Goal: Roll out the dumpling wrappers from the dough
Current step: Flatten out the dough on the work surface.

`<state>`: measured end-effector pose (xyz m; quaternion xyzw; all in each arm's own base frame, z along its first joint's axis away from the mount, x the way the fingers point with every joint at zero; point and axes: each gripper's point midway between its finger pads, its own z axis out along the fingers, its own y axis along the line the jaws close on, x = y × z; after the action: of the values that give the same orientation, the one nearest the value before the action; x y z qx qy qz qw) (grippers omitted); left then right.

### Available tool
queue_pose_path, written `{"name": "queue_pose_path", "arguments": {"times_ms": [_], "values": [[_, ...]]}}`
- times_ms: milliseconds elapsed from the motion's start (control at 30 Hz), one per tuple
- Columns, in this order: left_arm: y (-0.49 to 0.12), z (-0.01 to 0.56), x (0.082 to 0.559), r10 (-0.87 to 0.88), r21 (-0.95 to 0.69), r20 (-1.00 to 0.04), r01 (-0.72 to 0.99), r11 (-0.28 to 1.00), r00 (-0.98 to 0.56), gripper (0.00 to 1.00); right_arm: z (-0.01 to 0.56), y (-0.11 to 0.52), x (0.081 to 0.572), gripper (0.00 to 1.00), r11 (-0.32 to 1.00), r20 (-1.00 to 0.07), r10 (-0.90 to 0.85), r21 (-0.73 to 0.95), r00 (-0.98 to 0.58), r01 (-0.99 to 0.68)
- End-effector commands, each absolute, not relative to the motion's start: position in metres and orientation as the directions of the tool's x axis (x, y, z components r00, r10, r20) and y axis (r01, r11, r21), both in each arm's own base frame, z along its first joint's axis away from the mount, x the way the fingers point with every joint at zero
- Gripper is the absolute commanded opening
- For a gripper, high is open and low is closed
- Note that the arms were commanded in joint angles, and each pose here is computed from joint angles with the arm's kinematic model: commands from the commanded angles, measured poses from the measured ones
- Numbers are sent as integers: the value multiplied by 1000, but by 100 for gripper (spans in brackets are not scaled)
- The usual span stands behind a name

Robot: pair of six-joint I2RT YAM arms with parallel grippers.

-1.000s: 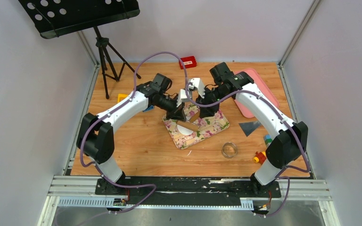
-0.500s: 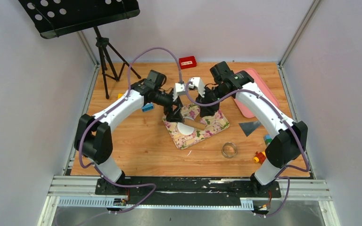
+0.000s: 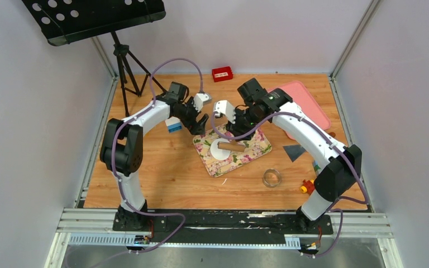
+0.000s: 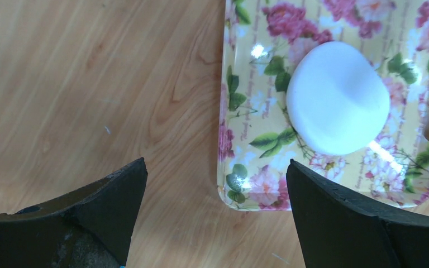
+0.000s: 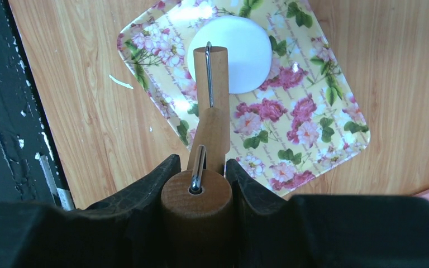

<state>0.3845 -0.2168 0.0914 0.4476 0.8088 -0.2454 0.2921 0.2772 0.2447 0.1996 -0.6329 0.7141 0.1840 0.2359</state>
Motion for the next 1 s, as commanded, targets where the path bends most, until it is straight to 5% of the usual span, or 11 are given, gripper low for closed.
{"name": "queue_pose_path", "arguments": {"times_ms": [0, 500, 967], "values": [[-221, 91, 399, 576, -114, -686, 847, 519, -445, 99, 210, 265, 287, 0, 59, -566, -824, -149, 36, -987], [-232, 29, 397, 703, -62, -509, 836, 545, -496, 83, 162, 309, 300, 0, -130, -397, -887, -275, 236, -953], [-235, 14, 396, 744, -40, -447, 842, 538, -497, 13, 117, 283, 265, 0, -257, -290, -910, -171, 297, -951]]}}
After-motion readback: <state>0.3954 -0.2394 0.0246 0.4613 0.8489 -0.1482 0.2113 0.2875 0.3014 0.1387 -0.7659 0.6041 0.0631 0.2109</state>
